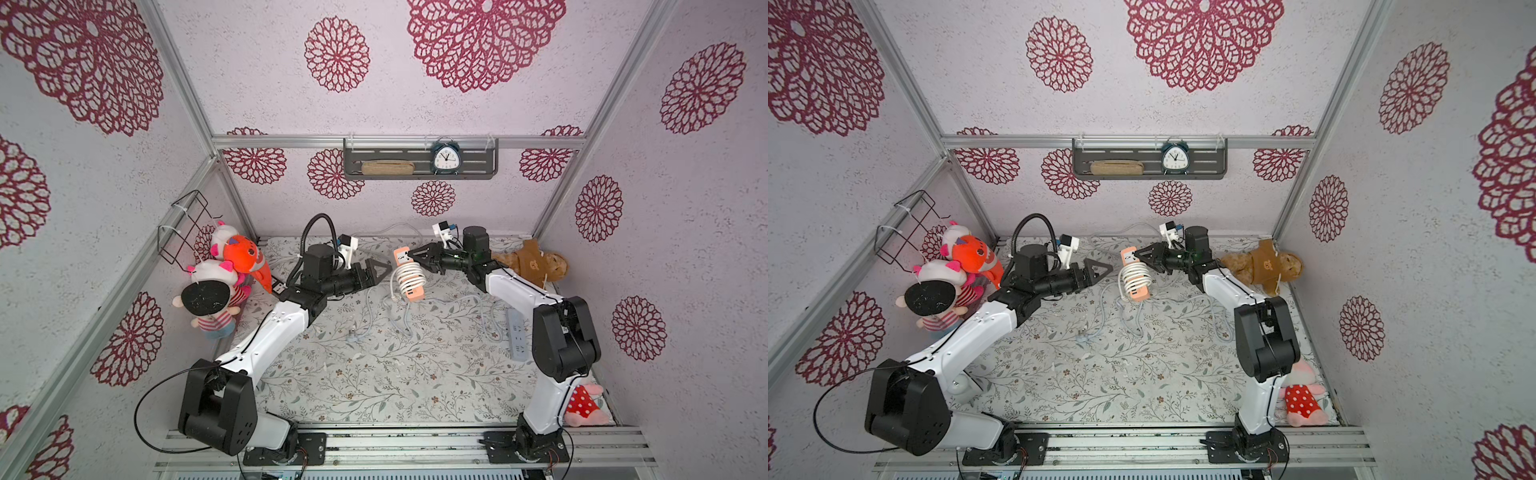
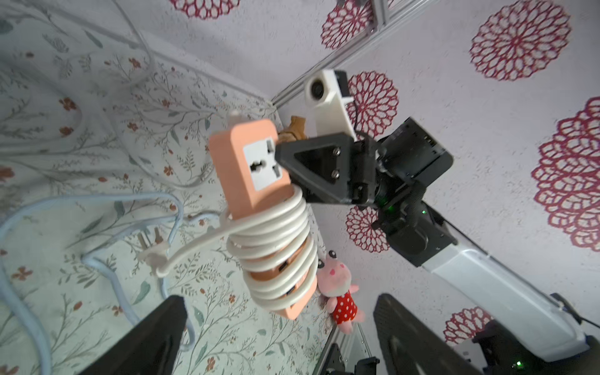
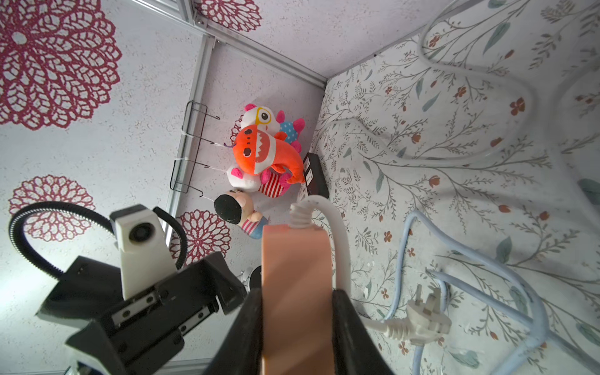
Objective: Unwrap the cord wrapped around the power strip
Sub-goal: Adjust the power strip.
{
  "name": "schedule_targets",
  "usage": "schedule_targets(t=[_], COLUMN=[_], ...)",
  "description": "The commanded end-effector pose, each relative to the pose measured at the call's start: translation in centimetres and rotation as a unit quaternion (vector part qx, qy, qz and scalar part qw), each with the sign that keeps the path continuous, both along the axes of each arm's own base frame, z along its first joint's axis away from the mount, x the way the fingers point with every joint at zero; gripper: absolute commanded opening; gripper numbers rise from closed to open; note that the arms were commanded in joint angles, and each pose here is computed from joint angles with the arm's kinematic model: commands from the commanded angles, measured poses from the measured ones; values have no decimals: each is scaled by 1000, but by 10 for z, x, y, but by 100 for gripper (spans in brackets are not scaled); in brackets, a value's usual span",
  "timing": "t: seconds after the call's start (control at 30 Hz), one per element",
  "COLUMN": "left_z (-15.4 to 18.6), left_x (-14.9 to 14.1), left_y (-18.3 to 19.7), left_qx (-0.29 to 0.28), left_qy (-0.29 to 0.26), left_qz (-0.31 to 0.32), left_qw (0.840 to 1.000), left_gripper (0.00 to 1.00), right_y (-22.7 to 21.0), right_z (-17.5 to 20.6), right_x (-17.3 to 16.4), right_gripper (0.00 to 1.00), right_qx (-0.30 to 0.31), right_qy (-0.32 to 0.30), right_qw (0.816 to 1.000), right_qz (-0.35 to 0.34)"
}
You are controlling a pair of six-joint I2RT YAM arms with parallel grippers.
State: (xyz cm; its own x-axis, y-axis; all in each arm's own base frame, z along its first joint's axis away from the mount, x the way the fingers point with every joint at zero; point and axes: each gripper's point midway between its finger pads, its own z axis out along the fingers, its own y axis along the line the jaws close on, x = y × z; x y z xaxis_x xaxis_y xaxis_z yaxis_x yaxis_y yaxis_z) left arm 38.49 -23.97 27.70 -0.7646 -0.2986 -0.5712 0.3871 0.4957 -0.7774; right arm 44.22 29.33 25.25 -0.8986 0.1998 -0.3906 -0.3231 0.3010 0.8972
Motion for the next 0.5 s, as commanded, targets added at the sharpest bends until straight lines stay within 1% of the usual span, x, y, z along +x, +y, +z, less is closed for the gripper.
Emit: schedule_targets(t=[0.0,0.03,0.1,0.2,0.33,0.47], left_z=[4,0,0,-6,-5,1], left_x=[21,29,41,52,59,61], left_y=[-8,-5,-3,-4,-7,-11], left_qx=[-33,-38,-57,-68,-86,-103], left_qy=[-13,-11,-25,-29,-38,-45], left_qz=[-11,2,20,29,31,30], left_qw=[999,999,998,997,995,993], left_gripper=[93,91,88,85,82,81], right_y=[6,7,9,13,16,24], right_z=[41,43,46,51,56,53], right_x=[-16,-17,-19,-21,-24,-27], right_gripper=[12,12,11,11,11,11], right_qx=[24,26,31,39,44,44], right_qy=[-49,-50,-50,-46,-44,-39], right_qw=[996,996,994,993,991,989], right_qz=[70,75,89,105,120,134])
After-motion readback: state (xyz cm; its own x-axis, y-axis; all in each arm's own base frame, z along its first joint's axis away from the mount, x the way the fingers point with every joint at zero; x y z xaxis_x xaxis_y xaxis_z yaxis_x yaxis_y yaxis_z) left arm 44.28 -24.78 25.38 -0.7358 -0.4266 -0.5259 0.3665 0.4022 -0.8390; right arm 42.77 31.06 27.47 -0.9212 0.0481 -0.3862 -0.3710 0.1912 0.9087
